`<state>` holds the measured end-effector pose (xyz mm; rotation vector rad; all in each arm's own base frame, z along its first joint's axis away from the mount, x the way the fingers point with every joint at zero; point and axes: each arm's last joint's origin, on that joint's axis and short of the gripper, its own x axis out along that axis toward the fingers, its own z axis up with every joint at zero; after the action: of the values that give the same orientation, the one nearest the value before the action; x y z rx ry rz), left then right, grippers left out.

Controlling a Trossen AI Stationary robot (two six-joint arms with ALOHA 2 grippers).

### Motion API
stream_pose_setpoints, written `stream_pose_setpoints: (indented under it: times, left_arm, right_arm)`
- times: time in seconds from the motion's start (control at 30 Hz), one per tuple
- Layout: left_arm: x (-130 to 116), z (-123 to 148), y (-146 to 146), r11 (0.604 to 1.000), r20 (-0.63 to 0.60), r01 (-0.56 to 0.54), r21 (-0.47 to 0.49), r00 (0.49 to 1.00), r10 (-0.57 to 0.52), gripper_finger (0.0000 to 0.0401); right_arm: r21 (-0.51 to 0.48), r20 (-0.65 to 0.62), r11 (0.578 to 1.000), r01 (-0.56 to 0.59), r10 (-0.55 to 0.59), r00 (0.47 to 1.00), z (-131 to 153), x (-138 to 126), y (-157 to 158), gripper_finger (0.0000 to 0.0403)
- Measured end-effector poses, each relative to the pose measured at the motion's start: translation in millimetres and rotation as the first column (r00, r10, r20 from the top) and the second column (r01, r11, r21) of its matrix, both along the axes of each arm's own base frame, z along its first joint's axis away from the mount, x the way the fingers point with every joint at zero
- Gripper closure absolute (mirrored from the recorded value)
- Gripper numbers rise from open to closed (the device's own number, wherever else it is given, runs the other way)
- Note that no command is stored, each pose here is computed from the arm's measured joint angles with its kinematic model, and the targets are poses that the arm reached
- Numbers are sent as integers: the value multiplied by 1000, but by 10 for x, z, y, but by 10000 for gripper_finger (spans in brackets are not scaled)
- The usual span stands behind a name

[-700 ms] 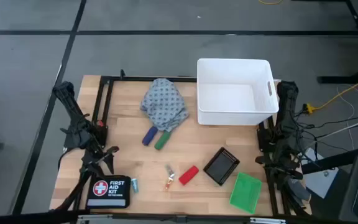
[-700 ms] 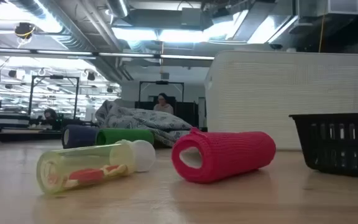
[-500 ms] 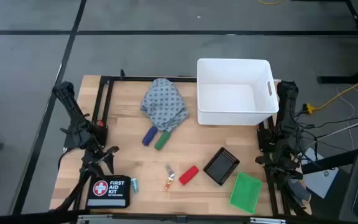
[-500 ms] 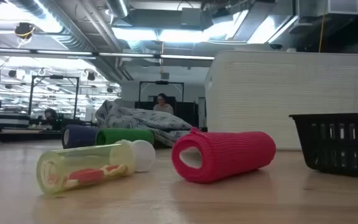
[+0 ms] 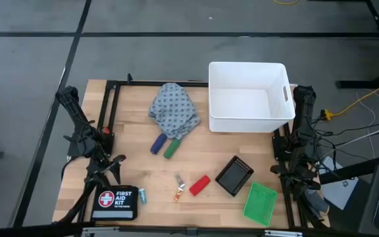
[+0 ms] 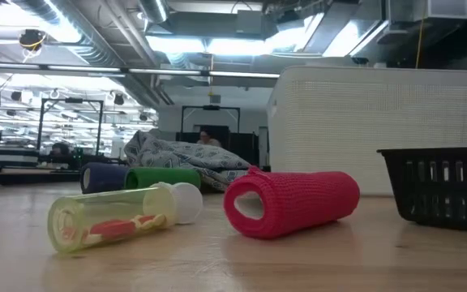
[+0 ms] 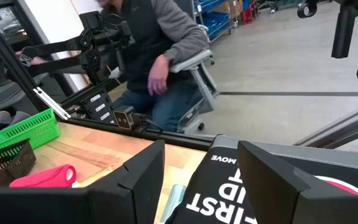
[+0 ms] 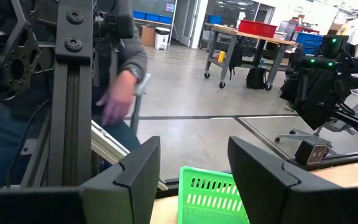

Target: Pick & Place Medicine items

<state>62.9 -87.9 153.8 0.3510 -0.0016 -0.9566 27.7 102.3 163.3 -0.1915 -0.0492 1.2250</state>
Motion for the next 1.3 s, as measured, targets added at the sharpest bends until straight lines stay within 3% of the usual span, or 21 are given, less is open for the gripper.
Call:
stream_pose_setpoints:
  times: [0.57, 0.87, 1.0, 1.13, 1.3]
  left_arm:
    - [0, 0, 0, 1000, 0, 0, 0, 1000, 0, 203]
    - [0, 0, 0, 1000, 0, 0, 0, 1000, 0, 203]
    - [0, 0, 0, 1000, 0, -1, 0, 1000, 1, 203]
    - [0, 1, 0, 1000, 0, 0, 0, 1000, 0, 203]
    - [0, 0, 0, 1000, 0, 2, 0, 1000, -2, 203]
  right_arm:
    - [0, 0, 1000, 1, -1, 1000, 0, 0, 0, 213]
    - [24, 47, 994, 107, -108, 993, 36, 31, -11, 213]
    - [66, 170, 964, 257, -265, 949, 119, 70, -35, 213]
    - [84, 259, 900, 428, -434, 863, 175, 109, -74, 213]
    - [53, 331, 890, 453, -444, 833, 174, 113, -79, 213]
